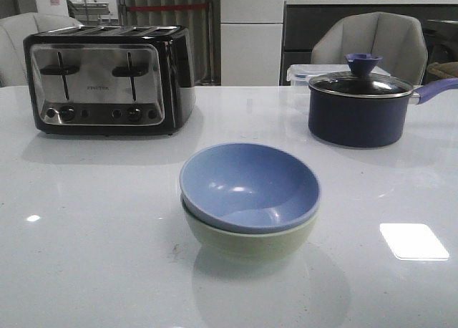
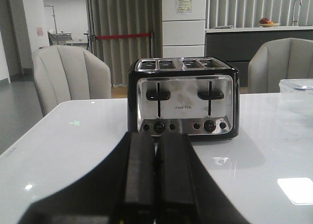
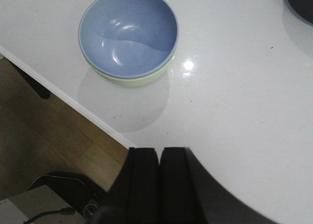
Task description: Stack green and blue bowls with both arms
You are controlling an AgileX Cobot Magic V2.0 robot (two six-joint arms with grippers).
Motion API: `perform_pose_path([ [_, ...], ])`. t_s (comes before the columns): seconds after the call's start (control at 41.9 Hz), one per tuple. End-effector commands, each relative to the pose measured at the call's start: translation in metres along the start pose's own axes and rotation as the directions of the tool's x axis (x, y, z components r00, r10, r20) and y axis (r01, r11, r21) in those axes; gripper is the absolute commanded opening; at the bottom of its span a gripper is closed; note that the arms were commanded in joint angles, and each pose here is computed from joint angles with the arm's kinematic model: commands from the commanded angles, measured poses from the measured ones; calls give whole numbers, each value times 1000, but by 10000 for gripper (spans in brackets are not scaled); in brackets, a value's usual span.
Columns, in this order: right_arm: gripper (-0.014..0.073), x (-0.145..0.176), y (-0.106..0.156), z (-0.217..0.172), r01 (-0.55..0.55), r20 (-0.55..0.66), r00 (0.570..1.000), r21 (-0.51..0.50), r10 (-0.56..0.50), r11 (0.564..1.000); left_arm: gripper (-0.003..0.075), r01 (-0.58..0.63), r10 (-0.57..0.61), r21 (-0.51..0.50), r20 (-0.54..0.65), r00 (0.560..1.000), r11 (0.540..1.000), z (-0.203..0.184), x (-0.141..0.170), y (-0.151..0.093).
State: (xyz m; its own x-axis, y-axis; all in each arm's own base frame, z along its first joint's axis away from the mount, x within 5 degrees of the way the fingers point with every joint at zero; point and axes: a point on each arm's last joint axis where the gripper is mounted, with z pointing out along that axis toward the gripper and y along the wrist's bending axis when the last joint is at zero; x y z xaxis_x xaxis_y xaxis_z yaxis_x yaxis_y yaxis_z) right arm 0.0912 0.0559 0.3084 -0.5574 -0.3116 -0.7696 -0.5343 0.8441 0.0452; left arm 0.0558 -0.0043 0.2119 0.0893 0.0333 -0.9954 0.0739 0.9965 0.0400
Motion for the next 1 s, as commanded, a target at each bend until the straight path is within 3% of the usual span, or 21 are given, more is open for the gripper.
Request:
perform_pose_path([
  [0.0, 55, -12, 0, -6, 11, 97, 995, 10, -12, 1000, 93, 18, -17, -4, 109, 994, 1000, -2, -9, 1],
  [0.095, 55, -5, -4, -9, 1, 144, 989, 50, -8, 999, 93, 18, -17, -4, 109, 994, 1000, -2, -9, 1],
  [0.191, 55, 10, -16, -7, -73, 276, 961, 156, 28, 985, 93, 18, -17, -4, 109, 994, 1000, -2, -9, 1],
  [0.382, 55, 56, -30, -5, -219, 572, 820, 346, -20, 912, 93, 18, -17, -4, 109, 994, 1000, -2, -9, 1],
  [0.525, 55, 90, -30, 7, -256, 642, 764, 390, -62, 885, 93, 18, -17, -4, 109, 994, 1000, -2, -9, 1],
  [0.716, 55, 116, -29, 20, -267, 685, 723, 402, -94, 876, 93, 18, -17, -4, 109, 994, 1000, -2, -9, 1],
  [0.979, 55, 115, -29, 19, -269, 687, 720, 404, -96, 874, 93, 17, -17, -4, 107, 994, 1000, -2, -8, 1],
])
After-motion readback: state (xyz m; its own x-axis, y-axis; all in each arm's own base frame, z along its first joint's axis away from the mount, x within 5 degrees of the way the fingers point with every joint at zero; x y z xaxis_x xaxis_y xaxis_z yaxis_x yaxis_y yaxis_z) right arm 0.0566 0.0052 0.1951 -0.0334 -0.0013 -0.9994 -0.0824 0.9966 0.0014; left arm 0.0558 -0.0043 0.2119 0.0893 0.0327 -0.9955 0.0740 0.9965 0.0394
